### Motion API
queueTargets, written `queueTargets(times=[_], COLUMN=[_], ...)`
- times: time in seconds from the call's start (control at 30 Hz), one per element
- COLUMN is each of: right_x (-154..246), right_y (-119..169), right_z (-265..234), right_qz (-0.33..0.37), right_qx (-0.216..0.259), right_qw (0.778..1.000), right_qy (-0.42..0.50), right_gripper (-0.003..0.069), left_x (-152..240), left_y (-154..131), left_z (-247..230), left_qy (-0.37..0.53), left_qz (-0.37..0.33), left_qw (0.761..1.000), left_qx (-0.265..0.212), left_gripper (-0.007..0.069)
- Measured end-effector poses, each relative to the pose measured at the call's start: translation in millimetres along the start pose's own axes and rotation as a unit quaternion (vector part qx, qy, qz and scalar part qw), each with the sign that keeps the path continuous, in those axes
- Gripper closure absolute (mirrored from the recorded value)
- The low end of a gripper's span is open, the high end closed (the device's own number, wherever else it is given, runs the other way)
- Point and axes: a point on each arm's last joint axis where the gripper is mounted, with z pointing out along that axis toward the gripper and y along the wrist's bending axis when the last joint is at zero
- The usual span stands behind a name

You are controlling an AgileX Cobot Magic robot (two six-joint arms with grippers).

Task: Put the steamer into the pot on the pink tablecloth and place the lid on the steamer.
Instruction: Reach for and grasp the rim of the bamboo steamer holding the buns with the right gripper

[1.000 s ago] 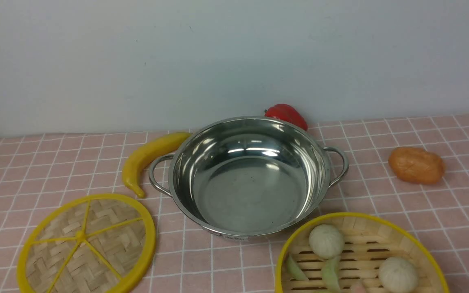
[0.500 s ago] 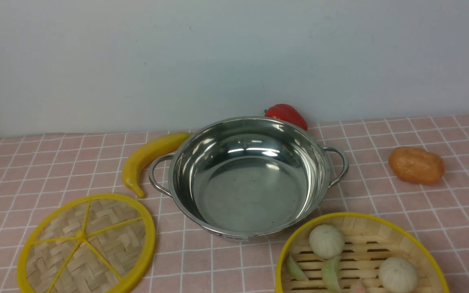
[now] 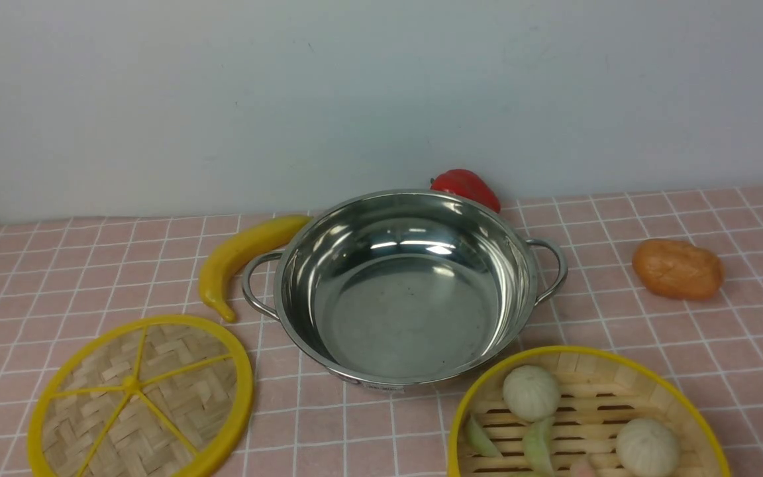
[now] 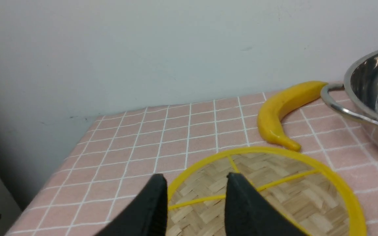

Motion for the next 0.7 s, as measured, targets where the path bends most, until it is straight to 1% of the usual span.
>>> queueTargets(times=[0.03, 0.07, 0.1, 0.13, 0.17, 0.2, 0.23, 0.27, 0.3, 0.33, 0.43, 0.53, 0.6, 0.63, 0.67, 0.7], right_x=[-1.5, -2.8, -4.7, -5.8, -6.0, -7.6, -8.7, -8.7, -9.5, -9.9, -11.4, -19.4, -32.0, -46.7, -54.2, -67.9], right_y=[1.6, 2.6, 3.6, 4.0, 4.1, 4.6, 4.7, 4.7, 4.8, 4.8, 4.8, 4.5, 6.2, 10.1, 12.4, 17.0], right_z=[0.0, -0.1, -0.2, -0.3, -0.3, -0.4, -0.5, -0.5, -0.6, -0.7, -0.8, -2.2, -5.7, -11.1, -14.4, -21.0], right_qz=[0.053, 0.088, 0.131, 0.151, 0.155, 0.183, 0.195, 0.197, 0.204, 0.208, 0.216, 0.245, 0.269, 0.283, 0.285, 0.286], right_qx=[-0.01, -0.016, -0.023, -0.027, -0.027, -0.032, -0.035, -0.035, -0.037, -0.037, -0.04, -0.049, -0.063, -0.08, -0.089, -0.105], right_qw=[0.999, 0.996, 0.991, 0.988, 0.987, 0.982, 0.979, 0.979, 0.977, 0.976, 0.974, 0.963, 0.95, 0.937, 0.931, 0.919], right_qy=[-0.008, -0.014, -0.023, -0.028, -0.029, -0.037, -0.042, -0.042, -0.046, -0.048, -0.055, -0.097, -0.144, -0.189, -0.212, -0.251], right_gripper=[0.0419, 0.0419, 0.0419, 0.0419, 0.0419, 0.0419, 0.0419, 0.0419, 0.0419, 0.0419, 0.0419, 0.0419, 0.0419, 0.0419, 0.0419, 0.0419], left_x=[-4.2, -6.6, -10.4, -12.6, -13.1, -16.5, -18.3, -18.3, -19.9, -20.4, -21.3, -23.5, -29.0, -36.0, -42.7, -53.2], left_y=[-1.4, -1.9, -2.3, -2.2, -2.1, -1.2, -0.4, -0.3, 0.5, 0.9, 1.4, 2.6, 5.5, 8.8, 11.1, 13.9], left_z=[-0.1, -0.3, -0.6, -0.9, -1.0, -1.5, -1.9, -1.9, -2.2, -2.3, -2.5, -3.1, -4.9, -7.9, -10.9, -16.3], left_qy=[-0.022, -0.034, -0.053, -0.063, -0.066, -0.082, -0.091, -0.09, -0.099, -0.101, -0.107, -0.12, -0.156, -0.197, -0.229, -0.275], left_qz=[-0.078, -0.131, -0.225, -0.288, -0.288, -0.375, -0.424, -0.43, -0.463, -0.475, -0.484, -0.489, -0.5, -0.512, -0.518, -0.519], left_qw=[0.997, 0.991, 0.973, 0.955, 0.955, 0.923, 0.9, 0.897, 0.88, 0.873, 0.867, 0.863, 0.85, 0.834, 0.821, 0.805], left_qx=[0.009, 0.015, 0.025, 0.031, 0.032, 0.04, 0.045, 0.045, 0.048, 0.05, 0.05, 0.053, 0.056, 0.063, 0.071, 0.083], left_gripper=[0.0382, 0.0382, 0.0382, 0.0382, 0.0382, 0.0382, 0.0382, 0.0382, 0.0382, 0.0382, 0.0382, 0.0382, 0.0382, 0.0382, 0.0382, 0.0382])
